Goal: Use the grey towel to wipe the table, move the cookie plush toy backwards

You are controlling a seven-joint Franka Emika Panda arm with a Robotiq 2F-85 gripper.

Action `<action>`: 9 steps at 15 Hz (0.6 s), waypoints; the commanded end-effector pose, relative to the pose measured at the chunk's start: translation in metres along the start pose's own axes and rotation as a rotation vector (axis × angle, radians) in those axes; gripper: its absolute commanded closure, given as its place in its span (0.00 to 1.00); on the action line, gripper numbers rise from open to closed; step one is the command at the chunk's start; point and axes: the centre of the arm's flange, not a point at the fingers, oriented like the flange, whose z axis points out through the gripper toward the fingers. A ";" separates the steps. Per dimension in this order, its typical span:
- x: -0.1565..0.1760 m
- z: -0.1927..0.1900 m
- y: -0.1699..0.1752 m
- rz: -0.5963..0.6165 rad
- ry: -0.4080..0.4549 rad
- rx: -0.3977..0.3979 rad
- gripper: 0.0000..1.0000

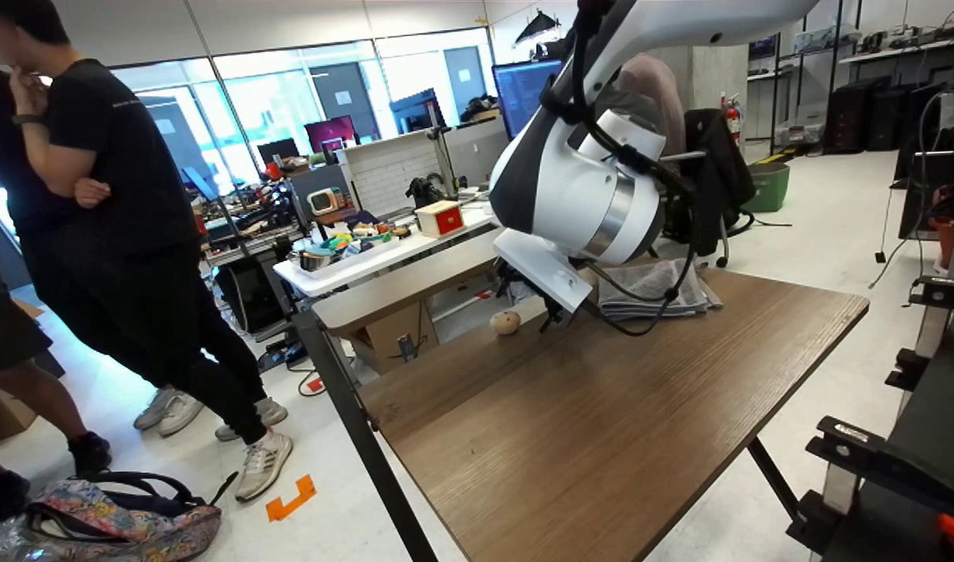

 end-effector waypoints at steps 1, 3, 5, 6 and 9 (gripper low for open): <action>0.007 -0.064 0.009 -0.054 -0.066 -0.063 0.00; 0.015 -0.089 0.011 -0.091 -0.104 -0.108 0.00; 0.023 -0.116 0.011 -0.108 -0.149 -0.108 0.00; 0.026 -0.131 0.009 -0.099 -0.178 -0.093 0.00; 0.039 -0.166 0.000 -0.064 -0.288 -0.051 0.00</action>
